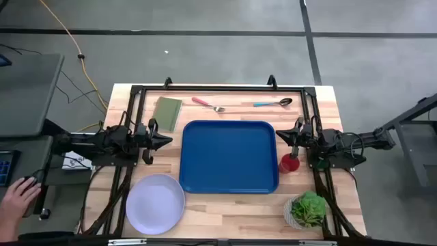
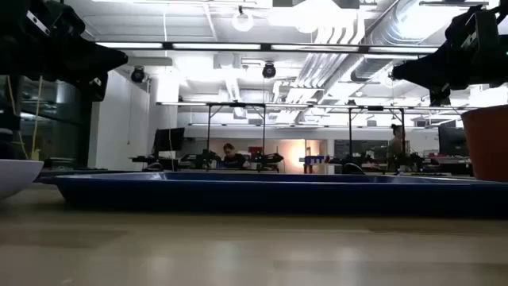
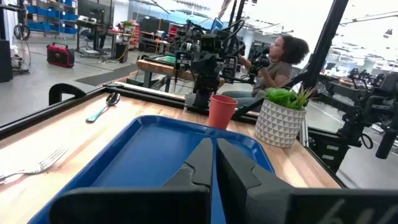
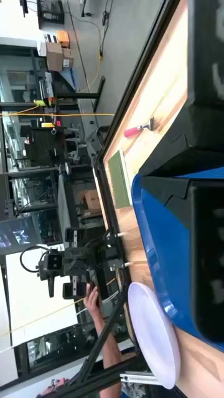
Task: Pick and place plate/cup/fork/spoon on tray
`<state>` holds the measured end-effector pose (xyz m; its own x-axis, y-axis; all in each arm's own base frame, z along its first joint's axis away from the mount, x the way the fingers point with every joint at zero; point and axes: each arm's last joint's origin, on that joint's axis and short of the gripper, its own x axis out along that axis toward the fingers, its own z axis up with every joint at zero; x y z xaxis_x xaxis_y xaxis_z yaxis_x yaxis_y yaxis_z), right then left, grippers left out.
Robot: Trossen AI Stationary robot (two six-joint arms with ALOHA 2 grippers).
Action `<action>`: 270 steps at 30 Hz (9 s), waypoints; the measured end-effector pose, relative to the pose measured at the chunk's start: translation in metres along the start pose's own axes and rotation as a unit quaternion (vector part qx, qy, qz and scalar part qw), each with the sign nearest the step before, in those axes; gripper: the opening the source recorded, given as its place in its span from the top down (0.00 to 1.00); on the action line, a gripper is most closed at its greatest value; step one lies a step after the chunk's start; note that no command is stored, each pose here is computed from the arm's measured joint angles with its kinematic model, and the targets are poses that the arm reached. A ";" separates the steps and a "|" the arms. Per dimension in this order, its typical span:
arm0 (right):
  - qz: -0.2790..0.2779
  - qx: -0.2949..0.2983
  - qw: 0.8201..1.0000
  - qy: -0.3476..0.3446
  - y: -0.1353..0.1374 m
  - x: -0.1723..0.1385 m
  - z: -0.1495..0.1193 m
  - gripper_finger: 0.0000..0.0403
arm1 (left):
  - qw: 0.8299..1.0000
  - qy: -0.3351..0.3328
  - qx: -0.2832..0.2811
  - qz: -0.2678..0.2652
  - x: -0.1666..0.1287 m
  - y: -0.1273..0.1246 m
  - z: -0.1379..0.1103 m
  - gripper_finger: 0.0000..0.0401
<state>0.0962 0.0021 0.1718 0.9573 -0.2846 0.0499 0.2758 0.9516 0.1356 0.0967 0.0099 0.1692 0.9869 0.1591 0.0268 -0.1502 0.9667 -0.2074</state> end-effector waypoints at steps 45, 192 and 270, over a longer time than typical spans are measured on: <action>0.000 0.000 1.000 0.000 0.000 0.000 0.000 1.00 | 1.000 0.000 0.000 0.000 0.000 0.000 0.000 1.00; 0.000 0.000 1.000 0.000 0.000 0.000 0.000 1.00 | 0.760 0.639 0.112 -0.042 0.070 -0.071 -0.056 0.59; 0.000 0.001 1.000 0.000 0.000 0.000 0.000 1.00 | 0.834 0.531 -0.021 0.148 0.282 0.089 0.009 0.87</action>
<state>0.0962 0.0021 0.1718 0.9574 -0.2844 0.0499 0.2755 0.9515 0.1371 0.3609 0.1422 0.1670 0.4053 0.1010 -0.9086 -0.4164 0.9052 -0.0851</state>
